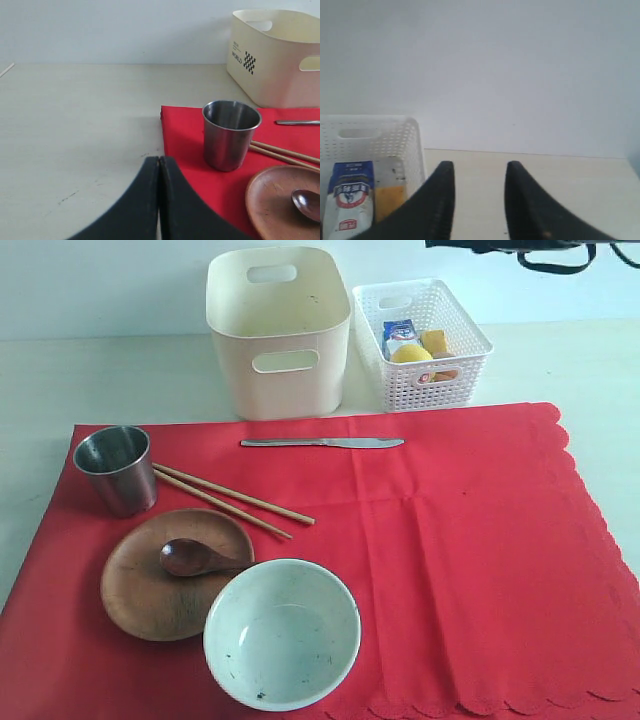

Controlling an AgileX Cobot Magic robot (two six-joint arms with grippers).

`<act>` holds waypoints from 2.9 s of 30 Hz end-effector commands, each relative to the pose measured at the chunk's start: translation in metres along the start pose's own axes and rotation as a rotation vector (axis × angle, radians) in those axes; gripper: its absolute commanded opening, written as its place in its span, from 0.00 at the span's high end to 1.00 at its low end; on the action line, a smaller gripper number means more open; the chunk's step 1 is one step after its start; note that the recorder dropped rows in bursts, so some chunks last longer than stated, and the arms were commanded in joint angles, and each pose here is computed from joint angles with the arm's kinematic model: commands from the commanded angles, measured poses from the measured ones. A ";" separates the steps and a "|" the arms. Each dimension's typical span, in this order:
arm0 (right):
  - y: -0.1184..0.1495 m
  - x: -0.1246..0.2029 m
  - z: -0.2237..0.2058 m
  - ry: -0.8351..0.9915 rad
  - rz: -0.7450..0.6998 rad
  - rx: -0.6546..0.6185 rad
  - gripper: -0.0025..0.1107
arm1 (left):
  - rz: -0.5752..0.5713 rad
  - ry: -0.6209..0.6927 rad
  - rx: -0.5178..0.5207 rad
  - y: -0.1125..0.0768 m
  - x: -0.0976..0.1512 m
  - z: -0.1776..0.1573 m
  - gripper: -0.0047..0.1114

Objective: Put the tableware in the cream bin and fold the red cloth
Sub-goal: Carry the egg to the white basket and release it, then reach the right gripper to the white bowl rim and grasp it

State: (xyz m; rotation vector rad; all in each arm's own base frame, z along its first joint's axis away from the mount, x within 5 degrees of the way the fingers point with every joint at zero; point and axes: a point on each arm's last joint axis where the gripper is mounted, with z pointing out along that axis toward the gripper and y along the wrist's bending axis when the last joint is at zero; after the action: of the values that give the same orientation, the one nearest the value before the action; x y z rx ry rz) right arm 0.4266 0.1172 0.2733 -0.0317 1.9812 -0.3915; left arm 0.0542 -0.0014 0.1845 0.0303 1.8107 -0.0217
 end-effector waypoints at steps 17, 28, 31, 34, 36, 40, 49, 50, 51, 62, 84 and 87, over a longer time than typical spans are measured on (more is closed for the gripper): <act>0.059 0.001 -0.142 -0.225 -0.351 -0.513 0.98 | 0.004 -0.008 -0.004 0.000 0.000 0.000 0.96; 0.097 0.067 -0.162 -0.051 -0.401 -1.138 0.98 | 0.004 -0.008 -0.004 0.000 0.000 0.000 0.96; 0.095 0.075 -0.142 0.198 -0.462 -1.160 0.98 | 0.004 -0.008 -0.004 0.000 0.000 0.000 0.96; 0.093 0.072 -0.118 0.326 -0.562 -1.018 0.98 | 0.004 -0.008 -0.004 0.000 0.000 0.000 0.96; 0.093 0.068 -0.109 0.339 -0.534 -0.938 0.98 | 0.004 -0.008 -0.004 0.000 0.000 0.000 0.96; 0.098 0.059 -0.101 0.253 -0.444 -0.883 0.98 | 0.004 -0.008 -0.004 0.000 0.000 0.000 0.96; 0.110 0.074 -0.086 0.287 -0.452 -0.877 0.98 | 0.004 -0.008 -0.004 0.000 0.000 0.000 0.96; 0.110 0.075 -0.087 0.307 -0.455 -0.886 0.98 | 0.004 -0.008 -0.004 0.000 0.000 0.000 0.96; 0.110 0.080 -0.091 0.339 -0.504 -0.925 0.98 | 0.004 -0.008 -0.004 0.000 0.000 0.000 0.96; 0.146 0.098 -0.151 0.317 -0.827 -1.273 0.72 | 0.004 -0.008 -0.004 0.000 0.000 0.000 0.96; 0.170 0.156 -0.143 0.500 -1.086 -1.291 0.49 | 0.004 -0.008 -0.004 0.000 0.000 0.000 0.96; 0.170 0.156 -0.143 0.501 -1.086 -1.291 0.60 | 0.004 -0.008 -0.004 0.000 0.000 0.000 0.96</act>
State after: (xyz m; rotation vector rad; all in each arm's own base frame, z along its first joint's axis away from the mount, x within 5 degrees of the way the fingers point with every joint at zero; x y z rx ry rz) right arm 0.2584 0.2831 0.1407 -2.0075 2.2044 0.3262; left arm 0.0542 -0.0014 0.1845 0.0303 1.8107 -0.0217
